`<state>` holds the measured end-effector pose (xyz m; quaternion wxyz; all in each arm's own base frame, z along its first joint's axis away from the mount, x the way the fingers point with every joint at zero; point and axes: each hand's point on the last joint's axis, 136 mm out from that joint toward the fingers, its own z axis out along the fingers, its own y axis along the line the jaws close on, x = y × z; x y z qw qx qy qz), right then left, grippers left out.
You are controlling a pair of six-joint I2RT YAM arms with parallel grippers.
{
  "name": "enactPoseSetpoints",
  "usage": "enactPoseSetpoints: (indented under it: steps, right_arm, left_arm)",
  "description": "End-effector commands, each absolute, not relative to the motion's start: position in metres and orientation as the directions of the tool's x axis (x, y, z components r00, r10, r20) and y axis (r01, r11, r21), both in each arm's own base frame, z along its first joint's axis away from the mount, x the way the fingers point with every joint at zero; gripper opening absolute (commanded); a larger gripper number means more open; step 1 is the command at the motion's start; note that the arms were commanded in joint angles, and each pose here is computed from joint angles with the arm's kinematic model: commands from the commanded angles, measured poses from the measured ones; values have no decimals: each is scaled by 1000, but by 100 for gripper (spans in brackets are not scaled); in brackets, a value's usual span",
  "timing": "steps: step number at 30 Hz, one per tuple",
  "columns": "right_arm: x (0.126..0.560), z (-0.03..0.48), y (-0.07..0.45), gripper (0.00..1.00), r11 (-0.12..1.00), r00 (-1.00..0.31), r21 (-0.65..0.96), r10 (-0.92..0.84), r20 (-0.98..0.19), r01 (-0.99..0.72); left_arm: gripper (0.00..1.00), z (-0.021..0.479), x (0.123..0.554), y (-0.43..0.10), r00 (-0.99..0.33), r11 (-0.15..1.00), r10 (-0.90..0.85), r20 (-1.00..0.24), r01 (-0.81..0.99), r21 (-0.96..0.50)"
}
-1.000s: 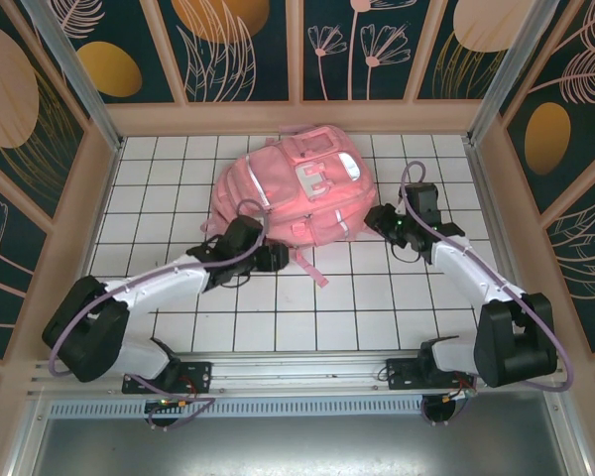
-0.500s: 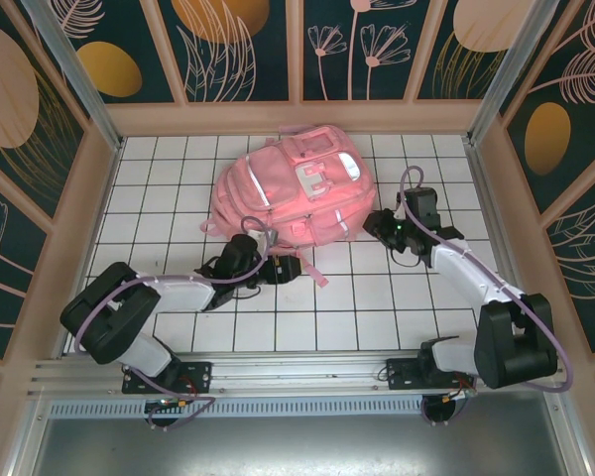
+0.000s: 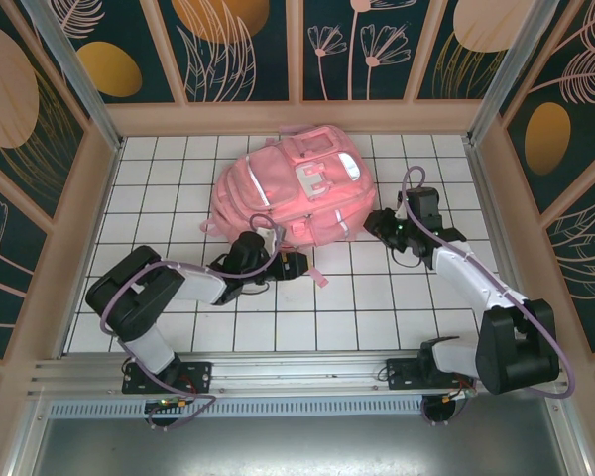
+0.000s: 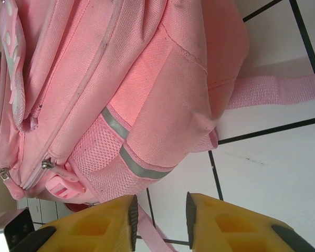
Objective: Pack the student bag
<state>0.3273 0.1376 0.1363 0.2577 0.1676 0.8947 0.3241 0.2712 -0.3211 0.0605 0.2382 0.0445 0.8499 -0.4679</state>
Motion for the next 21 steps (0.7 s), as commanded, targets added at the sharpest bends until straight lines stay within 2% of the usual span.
enactPoseSetpoints:
  steps: [1, 11, 21]
  right_arm:
    - [326, 143, 137, 33, 743, -809, 660, 452, -377, 108]
    - [324, 140, 138, 32, 743, -814, 660, 448, -370, 109]
    - [320, 139, 138, 30, 740, -819, 664, 444, -363, 107]
  left_arm:
    - [63, 62, 278, -328, -878, 530, -160, -451, 309, -789]
    - [60, 57, 284, -335, -876, 521, -158, -455, 318, -792]
    - [53, 53, 294, -339, -867, 533, -166, -469, 322, -783]
